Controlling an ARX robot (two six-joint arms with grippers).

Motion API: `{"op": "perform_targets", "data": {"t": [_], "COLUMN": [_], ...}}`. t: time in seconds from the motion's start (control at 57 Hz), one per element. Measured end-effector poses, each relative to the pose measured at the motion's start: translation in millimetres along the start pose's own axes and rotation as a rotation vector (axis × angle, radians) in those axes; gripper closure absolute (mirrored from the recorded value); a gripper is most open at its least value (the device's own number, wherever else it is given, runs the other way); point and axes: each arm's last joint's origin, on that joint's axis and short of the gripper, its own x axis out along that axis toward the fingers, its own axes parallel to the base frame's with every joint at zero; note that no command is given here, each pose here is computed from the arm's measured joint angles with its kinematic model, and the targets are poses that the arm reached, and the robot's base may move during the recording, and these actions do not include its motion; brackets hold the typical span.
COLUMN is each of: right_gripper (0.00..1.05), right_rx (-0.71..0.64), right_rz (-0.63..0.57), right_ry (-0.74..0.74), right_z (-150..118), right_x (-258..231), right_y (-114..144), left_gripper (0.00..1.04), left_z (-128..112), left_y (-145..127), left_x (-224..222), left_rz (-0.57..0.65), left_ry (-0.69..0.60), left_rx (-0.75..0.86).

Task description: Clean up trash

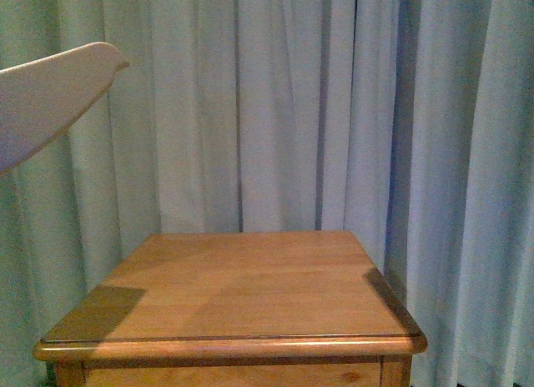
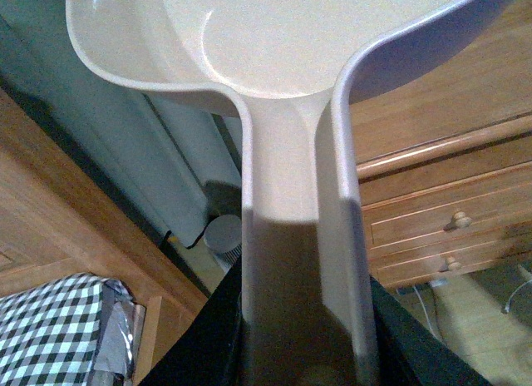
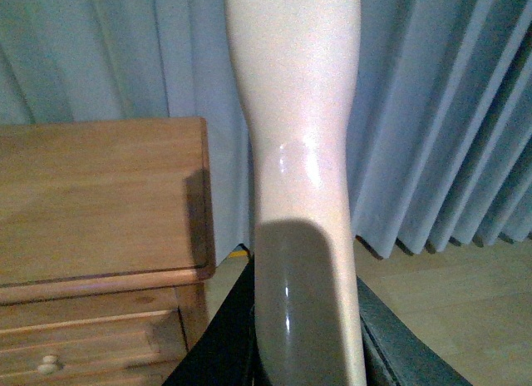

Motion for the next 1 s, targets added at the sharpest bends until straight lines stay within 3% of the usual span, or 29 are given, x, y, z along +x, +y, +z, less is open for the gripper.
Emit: {"op": "perform_targets", "data": {"t": [1.0], "right_gripper": [0.85], "right_rx": [0.003], "right_rz": [-0.042], "right_ry": [0.012], "right_z": [-10.0], "right_x": [-7.7], "right_y": [3.7], "left_gripper": [0.78], "left_z": [0.0], "left_y": [-0.3], "left_x": [0.0], "left_rz": [-0.009], "left_ry": [-0.004], "left_rx": [0.003]}}
